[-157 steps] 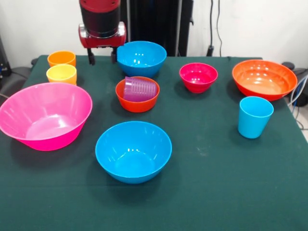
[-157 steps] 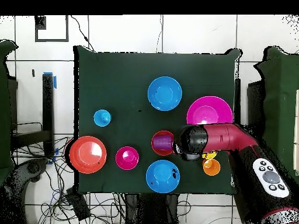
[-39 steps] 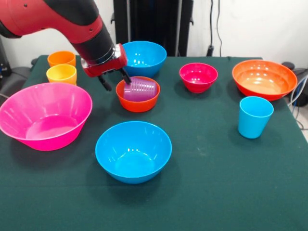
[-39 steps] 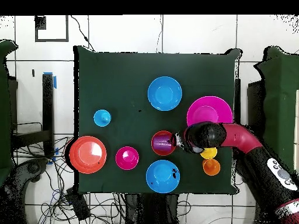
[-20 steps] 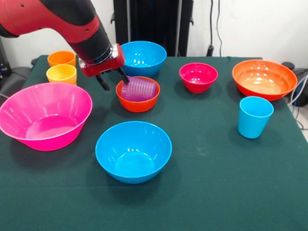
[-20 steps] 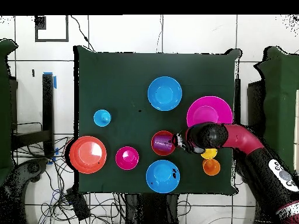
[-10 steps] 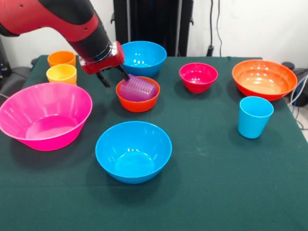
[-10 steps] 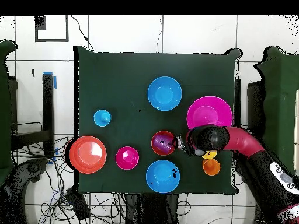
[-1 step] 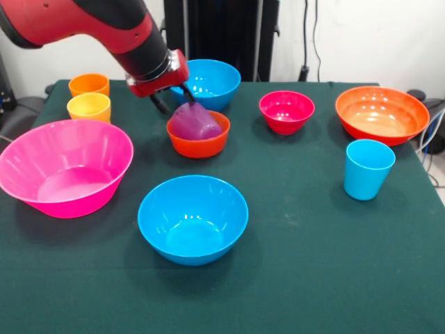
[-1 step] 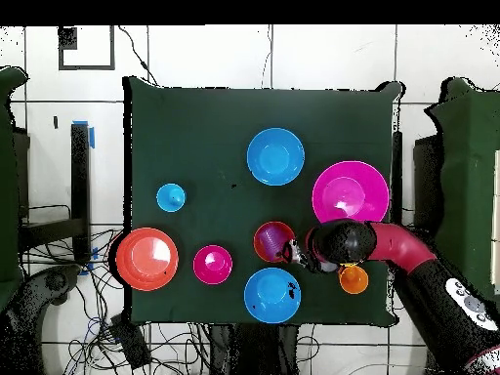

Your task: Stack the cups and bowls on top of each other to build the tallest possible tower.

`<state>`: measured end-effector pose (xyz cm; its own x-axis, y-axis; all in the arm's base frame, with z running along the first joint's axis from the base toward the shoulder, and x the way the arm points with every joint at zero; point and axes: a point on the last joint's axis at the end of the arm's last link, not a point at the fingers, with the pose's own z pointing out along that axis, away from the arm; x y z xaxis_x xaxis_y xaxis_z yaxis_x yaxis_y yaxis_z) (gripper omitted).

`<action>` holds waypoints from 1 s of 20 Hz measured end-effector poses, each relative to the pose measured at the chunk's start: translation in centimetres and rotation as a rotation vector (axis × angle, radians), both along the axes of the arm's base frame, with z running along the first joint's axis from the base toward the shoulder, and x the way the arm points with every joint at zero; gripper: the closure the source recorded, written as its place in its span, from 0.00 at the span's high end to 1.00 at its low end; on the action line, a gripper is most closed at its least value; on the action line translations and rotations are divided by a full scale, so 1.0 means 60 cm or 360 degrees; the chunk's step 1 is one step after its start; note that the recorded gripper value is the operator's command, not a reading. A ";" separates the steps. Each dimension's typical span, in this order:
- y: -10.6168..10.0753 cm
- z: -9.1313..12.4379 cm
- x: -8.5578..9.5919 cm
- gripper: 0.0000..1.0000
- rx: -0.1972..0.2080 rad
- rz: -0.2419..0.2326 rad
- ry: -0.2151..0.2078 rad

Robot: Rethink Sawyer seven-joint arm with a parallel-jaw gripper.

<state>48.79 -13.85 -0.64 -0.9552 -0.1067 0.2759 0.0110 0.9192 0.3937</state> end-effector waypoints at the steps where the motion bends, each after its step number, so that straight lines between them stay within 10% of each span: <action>1: 0.003 -0.001 -0.008 1.00 0.0004 0.0006 0.0014; 8: 0.027 -0.024 -0.049 1.00 0.0070 0.0003 0.0074; 20: 0.149 -0.101 -0.034 1.00 0.0426 -0.0244 -0.0176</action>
